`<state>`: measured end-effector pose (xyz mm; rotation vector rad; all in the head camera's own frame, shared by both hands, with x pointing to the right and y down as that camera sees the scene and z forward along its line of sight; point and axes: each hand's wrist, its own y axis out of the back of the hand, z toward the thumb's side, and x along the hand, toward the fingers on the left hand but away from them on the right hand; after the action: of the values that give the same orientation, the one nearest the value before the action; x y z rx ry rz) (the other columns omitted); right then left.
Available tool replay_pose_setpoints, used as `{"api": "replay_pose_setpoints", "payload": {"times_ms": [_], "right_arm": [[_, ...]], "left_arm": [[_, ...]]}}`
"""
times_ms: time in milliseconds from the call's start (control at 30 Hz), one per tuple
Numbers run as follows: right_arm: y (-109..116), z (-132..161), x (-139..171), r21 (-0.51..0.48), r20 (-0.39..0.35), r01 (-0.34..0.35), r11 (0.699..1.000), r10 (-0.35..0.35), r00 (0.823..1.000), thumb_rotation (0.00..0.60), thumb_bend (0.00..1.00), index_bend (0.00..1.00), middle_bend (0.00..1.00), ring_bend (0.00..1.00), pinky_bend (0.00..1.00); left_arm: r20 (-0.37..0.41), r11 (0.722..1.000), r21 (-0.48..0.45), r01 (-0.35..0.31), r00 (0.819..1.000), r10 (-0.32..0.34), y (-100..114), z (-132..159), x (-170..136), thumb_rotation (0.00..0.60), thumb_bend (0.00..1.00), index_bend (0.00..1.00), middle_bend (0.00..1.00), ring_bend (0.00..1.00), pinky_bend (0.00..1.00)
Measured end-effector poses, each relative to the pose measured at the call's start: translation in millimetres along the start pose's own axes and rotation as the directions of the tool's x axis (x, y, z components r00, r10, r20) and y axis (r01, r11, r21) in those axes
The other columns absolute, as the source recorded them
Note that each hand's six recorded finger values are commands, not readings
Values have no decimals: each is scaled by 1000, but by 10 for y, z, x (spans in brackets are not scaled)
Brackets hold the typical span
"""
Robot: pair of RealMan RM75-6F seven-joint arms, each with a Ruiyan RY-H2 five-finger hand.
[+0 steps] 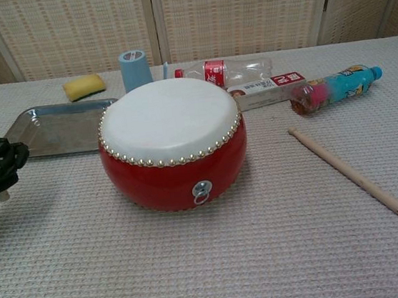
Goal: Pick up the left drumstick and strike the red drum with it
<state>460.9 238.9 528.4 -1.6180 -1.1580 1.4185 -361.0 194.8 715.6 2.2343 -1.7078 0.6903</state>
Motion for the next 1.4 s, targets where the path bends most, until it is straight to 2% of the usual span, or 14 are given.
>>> {"api": "replay_pose_setpoints", "payload": {"times_ms": [67,167,267,367,467,500,600,700,900,1000,1100,1200,1267,1400], "right_arm": [[3,7,-14,1,-6,1,1000,-1,1000,600,0,0,0,0,0],[8,23,-47,4,-18,4,1000,-4,1000,600,0,0,0,0,0],[28,35,-90,10,-28,12,1000,-12,1000,600,0,0,0,0,0],[46,31,-141,20,-33,16,1000,-15,999,600,0,0,0,0,0],[75,27,-210,27,-40,13,1000,-11,999,600,0,0,0,0,0],[97,30,-228,28,-43,17,999,-16,999,600,0,0,0,0,0],[183,62,-260,20,-53,43,999,-42,998,600,0,0,0,0,0],[323,97,-284,32,-66,83,996,-81,995,600,0,0,0,0,0],[538,160,-300,54,-85,135,989,-130,988,600,0,0,0,0,0],[552,160,-295,55,-86,133,990,-129,988,600,0,0,0,0,0],[543,148,-290,52,-85,129,990,-125,989,600,0,0,0,0,0],[528,136,-281,49,-84,125,991,-121,989,600,0,0,0,0,0],[514,127,-276,48,-83,122,991,-118,990,600,0,0,0,0,0],[490,112,-264,41,-80,117,992,-113,990,600,0,0,0,0,0]], "left_arm": [[12,996,88,1,1000,-2,109,90,18,600,942,1000,1000,1000,1000],[32,967,254,-4,999,-4,259,238,46,600,942,1000,1000,1000,1000],[52,902,431,-18,999,-5,363,383,73,600,942,1000,1000,1000,1000],[75,804,593,-41,997,-4,409,536,101,600,940,1000,1000,1000,1000],[96,689,723,-62,995,-11,395,681,133,600,939,1000,1000,1000,1000],[101,641,765,-67,995,-17,375,733,146,600,938,1000,1000,1000,1000],[104,526,848,-67,994,-40,287,845,176,600,939,1000,1000,1000,1000],[98,427,902,-61,993,-65,162,938,208,600,937,1000,1000,1000,1000],[74,306,951,-39,992,-103,-110,1071,308,600,938,1000,1000,1000,1000],[46,256,966,-15,992,-114,-227,1083,361,600,937,1000,1000,1000,1000],[16,232,973,12,993,-118,-327,1078,419,600,937,1000,1000,1000,1000],[13,186,982,10,992,-126,-404,1075,457,600,937,1000,1000,1000,1000],[5,179,984,18,991,-132,-449,1061,474,600,937,1000,1000,1000,1000],[-36,190,980,57,993,-113,-507,973,540,600,937,1000,1000,1000,1000]]}}
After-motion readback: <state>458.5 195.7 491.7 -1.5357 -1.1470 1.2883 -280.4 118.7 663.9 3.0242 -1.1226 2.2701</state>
